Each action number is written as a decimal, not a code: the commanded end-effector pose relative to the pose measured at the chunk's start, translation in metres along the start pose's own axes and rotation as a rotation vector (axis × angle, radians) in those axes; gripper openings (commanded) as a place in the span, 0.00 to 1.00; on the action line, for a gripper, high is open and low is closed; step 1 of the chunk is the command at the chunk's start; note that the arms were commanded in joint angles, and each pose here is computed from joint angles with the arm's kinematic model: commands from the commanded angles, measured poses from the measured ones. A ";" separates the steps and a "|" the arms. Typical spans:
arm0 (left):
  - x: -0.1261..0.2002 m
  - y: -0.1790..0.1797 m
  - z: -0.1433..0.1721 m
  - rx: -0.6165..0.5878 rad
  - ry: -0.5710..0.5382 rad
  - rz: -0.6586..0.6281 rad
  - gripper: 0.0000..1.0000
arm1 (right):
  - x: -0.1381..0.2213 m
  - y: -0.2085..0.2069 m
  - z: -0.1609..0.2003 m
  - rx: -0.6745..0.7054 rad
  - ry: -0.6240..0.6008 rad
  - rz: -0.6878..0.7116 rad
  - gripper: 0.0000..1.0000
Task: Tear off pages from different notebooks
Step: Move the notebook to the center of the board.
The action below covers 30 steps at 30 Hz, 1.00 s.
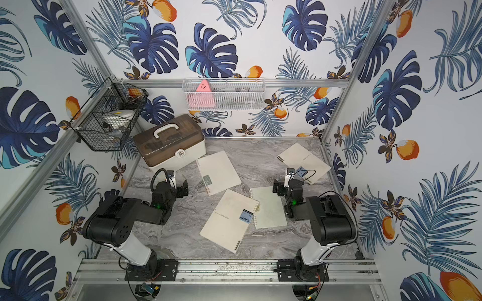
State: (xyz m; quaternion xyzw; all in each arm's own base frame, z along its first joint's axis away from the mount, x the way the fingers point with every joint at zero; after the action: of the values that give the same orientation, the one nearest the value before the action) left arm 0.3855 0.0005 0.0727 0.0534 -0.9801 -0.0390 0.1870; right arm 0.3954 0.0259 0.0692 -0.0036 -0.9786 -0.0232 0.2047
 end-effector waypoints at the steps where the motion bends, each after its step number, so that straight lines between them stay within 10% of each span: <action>1: -0.001 0.000 -0.009 -0.012 -0.035 0.004 0.99 | -0.001 -0.001 -0.004 -0.006 -0.015 0.005 1.00; 23: 0.000 0.000 -0.009 -0.011 -0.036 0.001 0.99 | -0.001 0.004 -0.007 0.006 -0.013 -0.019 1.00; 27: 0.010 -0.017 -0.019 -0.068 -0.053 0.091 0.99 | 0.010 0.043 -0.048 0.151 0.055 -0.030 1.00; 30: 0.026 -0.010 -0.052 -0.061 -0.037 -0.009 0.99 | 0.040 0.053 -0.100 -0.069 -0.056 0.029 1.00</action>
State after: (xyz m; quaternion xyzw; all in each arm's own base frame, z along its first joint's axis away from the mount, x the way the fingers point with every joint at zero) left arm 0.3846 -0.0175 0.1069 0.0227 -0.9845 -0.0549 0.1650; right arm 0.4143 0.0910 0.1706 0.0477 -0.9879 -0.0019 0.1474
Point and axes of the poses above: each gripper's point midway between its finger pads, its own x axis back along the fingers, its own y axis along the line the jaws close on, z = x × y, the point moved 1 cm from there along x, back along the fingers, and after that the axes turned 3 degrees about -x, right-handed, at the moved point
